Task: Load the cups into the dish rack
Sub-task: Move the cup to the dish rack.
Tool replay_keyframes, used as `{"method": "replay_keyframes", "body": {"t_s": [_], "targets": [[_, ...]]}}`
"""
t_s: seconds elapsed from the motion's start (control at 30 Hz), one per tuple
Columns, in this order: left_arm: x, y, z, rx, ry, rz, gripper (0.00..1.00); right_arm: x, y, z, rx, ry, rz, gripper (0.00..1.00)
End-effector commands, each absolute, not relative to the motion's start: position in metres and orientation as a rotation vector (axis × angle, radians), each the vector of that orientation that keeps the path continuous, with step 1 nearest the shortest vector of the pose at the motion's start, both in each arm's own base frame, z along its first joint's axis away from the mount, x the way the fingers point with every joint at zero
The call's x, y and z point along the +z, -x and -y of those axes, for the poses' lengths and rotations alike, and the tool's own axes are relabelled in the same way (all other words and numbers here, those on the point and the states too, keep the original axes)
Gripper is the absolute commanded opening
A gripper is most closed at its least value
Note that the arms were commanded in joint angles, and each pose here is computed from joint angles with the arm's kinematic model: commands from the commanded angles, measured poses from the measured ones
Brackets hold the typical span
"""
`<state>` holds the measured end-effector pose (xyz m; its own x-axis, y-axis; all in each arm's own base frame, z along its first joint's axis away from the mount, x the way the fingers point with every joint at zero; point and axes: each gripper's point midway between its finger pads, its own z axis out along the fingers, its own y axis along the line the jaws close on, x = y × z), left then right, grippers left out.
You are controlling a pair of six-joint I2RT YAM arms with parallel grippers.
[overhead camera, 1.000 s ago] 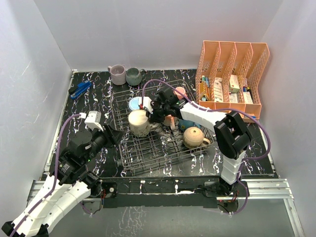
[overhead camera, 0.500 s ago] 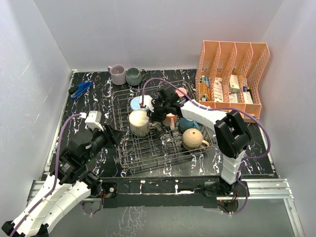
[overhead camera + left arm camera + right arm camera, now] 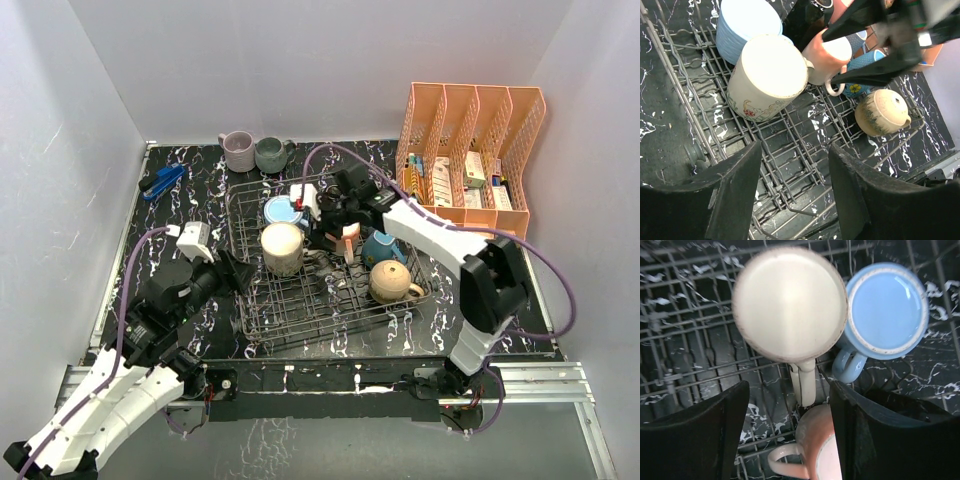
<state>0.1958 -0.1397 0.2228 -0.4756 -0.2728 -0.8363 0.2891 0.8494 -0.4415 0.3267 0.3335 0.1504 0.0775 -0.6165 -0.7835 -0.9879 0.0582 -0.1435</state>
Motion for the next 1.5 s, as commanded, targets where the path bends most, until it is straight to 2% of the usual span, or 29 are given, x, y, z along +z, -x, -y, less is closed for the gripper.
{"method": "replay_keyframes", "body": {"t_s": [0.0, 0.03, 0.13, 0.27, 0.43, 0.6, 0.73, 0.83, 0.93, 1.03, 1.13, 1.27, 1.47], "targets": [[0.244, -0.204, 0.147, -0.679, -0.026, -1.913, 0.56, 0.226, -0.297, -0.322, 0.788, 1.590, -1.406, 0.68], [0.246, -0.206, 0.148, -0.677, -0.029, -1.910, 0.57, 0.236, -0.290, -0.315, 0.792, 1.587, -1.366, 0.68], [0.250, -0.215, 0.155, -0.664, -0.053, -1.914, 0.60, 0.250, -0.277, -0.292, 0.788, 1.557, -1.301, 0.79], [0.254, -0.232, 0.162, -0.608, -0.096, -1.940, 0.64, 0.257, -0.272, -0.255, 0.821, 1.489, -1.315, 0.80], [0.268, -0.261, 0.167, -0.480, -0.163, -1.950, 0.75, 0.254, -0.267, -0.212, 0.854, 1.369, -1.341, 0.80], [0.275, -0.296, 0.173, -0.424, -0.231, -1.985, 0.78, 0.253, -0.259, -0.186, 0.892, 1.258, -1.339, 0.80], [0.280, -0.328, 0.168, -0.516, -0.203, -1.997, 0.78, 0.253, -0.260, -0.169, 0.889, 1.198, -1.354, 0.80], [0.285, -0.356, 0.158, -0.566, -0.148, -1.979, 0.79, 0.251, -0.264, -0.157, 0.890, 1.149, -1.369, 0.80], [0.292, -0.385, 0.146, -0.610, -0.064, -1.942, 0.87, 0.246, -0.267, -0.146, 0.880, 1.101, -1.391, 0.80], [0.298, -0.412, 0.134, -0.690, 0.024, -1.915, 0.87, 0.248, -0.269, -0.142, 0.868, 1.081, -1.397, 0.80], [0.291, -0.439, 0.116, -0.781, 0.149, -1.907, 0.89, 0.246, -0.272, -0.139, 0.836, 1.070, -1.412, 0.80], [0.282, -0.468, 0.085, -0.871, 0.356, -1.852, 0.96, 0.247, -0.276, -0.135, 0.786, 1.059, -1.426, 0.80], [0.242, -0.507, 0.044, -0.840, 0.669, -1.836, 0.97, 0.247, -0.281, -0.130, 0.735, 1.046, -1.445, 0.80]]}}
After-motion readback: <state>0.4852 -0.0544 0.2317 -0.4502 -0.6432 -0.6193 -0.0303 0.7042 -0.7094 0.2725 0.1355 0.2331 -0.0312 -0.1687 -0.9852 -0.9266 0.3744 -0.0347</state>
